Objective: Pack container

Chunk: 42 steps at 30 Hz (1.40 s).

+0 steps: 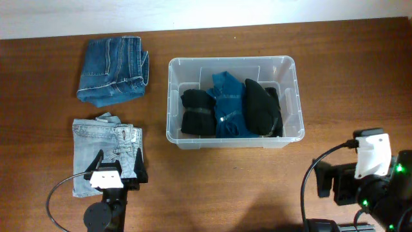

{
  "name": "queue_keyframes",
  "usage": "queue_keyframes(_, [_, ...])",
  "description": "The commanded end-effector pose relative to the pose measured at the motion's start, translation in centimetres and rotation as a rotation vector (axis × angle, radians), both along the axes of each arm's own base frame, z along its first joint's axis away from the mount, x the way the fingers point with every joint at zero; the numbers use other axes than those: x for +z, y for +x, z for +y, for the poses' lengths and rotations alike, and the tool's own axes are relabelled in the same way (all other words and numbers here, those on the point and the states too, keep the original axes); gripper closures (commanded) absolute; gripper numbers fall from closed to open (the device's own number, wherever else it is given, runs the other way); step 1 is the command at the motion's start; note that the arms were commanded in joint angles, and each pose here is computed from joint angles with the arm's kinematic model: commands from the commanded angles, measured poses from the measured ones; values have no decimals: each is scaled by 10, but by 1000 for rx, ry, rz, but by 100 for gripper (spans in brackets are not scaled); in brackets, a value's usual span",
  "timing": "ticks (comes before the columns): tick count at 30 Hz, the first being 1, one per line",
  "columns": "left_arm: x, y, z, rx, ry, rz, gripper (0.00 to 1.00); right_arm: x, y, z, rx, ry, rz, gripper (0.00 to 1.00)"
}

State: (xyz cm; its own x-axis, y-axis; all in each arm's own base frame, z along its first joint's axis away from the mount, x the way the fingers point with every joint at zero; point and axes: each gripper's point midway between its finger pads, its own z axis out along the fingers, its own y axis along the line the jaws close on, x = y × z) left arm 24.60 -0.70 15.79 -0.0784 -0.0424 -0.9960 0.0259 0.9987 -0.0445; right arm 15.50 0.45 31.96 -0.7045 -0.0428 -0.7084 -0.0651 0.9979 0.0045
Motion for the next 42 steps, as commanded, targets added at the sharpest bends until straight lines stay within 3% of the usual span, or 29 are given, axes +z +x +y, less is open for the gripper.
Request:
queue_keyframes(1, [-2, 0, -1, -5, 19, 2, 1, 6, -2, -15, -89, -38, -23, 2])
queue_keyframes(11, [2, -1, -13, -73, 6, -4, 1, 6, -3, -21, -116, -63, -18, 2])
queue_keyframes(15, [16, -7, -33, -195, -2, -18, 1, 6, -3, -21, -116, -63, -18, 2])
queue_keyframes(21, [55, -16, -29, -172, 1, 39, 1, 6, -3, -21, -116, -63, -18, 2])
queue_keyframes(25, [80, -11, -12, -81, 68, 179, 1, 6, -3, -21, -116, -63, -18, 2])
queue_keyframes(30, [97, 10, 23, 81, 209, 512, 1, 6, -3, -21, -116, -63, -18, 2])
queue_keyframes(39, [135, 92, 22, 79, 215, 619, 1, 6, -3, -21, -116, -63, -18, 2])
queue_keyframes(42, [103, 87, 19, 51, 215, 764, 1, 6, -3, -21, -116, -63, -18, 2])
